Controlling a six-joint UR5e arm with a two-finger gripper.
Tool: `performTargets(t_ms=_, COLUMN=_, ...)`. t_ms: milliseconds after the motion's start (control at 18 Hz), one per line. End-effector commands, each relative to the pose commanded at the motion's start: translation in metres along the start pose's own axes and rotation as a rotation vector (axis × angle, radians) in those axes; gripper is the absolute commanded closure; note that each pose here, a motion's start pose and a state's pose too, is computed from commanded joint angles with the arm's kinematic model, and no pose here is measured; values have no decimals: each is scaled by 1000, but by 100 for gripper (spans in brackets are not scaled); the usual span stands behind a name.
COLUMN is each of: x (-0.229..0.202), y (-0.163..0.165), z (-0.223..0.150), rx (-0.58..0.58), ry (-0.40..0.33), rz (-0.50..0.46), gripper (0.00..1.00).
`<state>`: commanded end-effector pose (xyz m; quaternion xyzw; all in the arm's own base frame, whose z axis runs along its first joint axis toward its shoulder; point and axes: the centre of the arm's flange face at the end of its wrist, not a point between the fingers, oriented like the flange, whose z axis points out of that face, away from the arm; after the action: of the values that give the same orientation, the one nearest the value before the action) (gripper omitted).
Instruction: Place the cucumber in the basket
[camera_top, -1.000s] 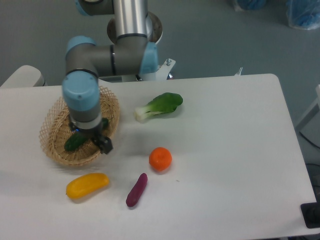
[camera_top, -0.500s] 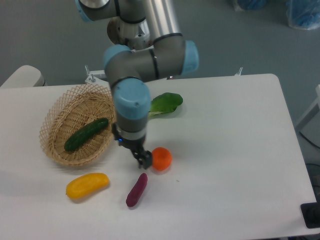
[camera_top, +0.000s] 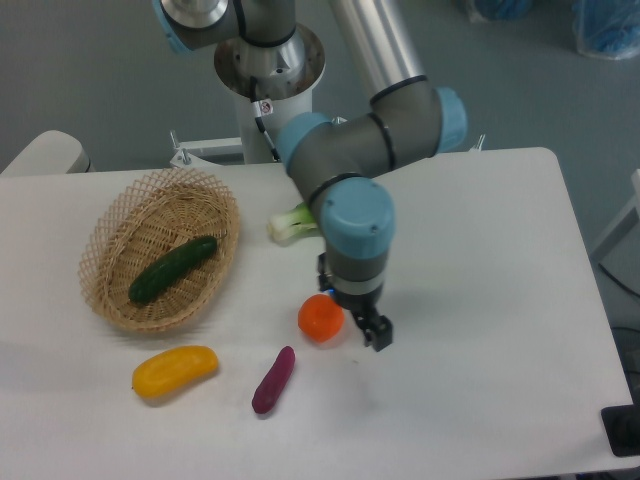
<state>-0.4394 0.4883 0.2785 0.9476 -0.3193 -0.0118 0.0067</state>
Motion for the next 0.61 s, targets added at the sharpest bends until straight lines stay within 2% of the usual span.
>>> performTargets(t_ms=333, x=-17, y=65, z=8, rx=21, ry=3, rz=-40, gripper=0)
performTargets(t_ms=611, x=-29, y=92, z=17, rx=19, ry=3, rz=-15, gripper=0)
